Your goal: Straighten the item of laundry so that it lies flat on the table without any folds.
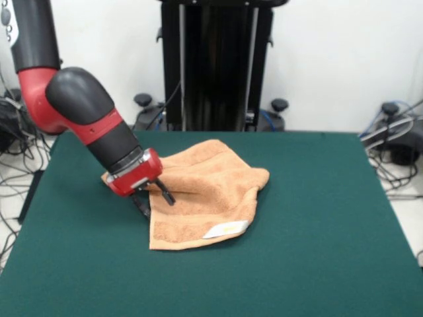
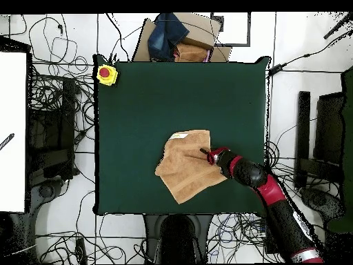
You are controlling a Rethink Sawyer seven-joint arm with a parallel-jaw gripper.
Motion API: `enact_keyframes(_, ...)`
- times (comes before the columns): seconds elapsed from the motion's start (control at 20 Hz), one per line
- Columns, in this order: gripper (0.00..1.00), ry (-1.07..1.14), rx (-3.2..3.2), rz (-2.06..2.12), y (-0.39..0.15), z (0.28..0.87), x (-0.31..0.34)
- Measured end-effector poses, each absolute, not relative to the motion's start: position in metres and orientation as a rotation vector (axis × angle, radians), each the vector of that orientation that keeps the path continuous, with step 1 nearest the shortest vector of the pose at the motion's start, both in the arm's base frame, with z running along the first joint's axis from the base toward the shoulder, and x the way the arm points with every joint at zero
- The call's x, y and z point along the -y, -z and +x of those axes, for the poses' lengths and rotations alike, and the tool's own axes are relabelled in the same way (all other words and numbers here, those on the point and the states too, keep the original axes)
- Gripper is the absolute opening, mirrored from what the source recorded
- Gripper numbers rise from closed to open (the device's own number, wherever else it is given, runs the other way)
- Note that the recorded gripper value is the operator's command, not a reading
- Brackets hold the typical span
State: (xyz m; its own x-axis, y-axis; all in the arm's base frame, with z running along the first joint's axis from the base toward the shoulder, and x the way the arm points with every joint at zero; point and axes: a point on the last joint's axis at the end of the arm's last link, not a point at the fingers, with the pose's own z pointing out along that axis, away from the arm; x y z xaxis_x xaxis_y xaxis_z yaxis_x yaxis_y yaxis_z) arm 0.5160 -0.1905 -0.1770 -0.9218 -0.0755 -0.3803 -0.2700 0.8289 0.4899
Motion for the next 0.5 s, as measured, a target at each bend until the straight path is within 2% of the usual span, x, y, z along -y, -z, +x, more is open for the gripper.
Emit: enact_keyframes(0.5,1.00,-0.624,-2.701,-0.330,0.174,0.507,0.225)
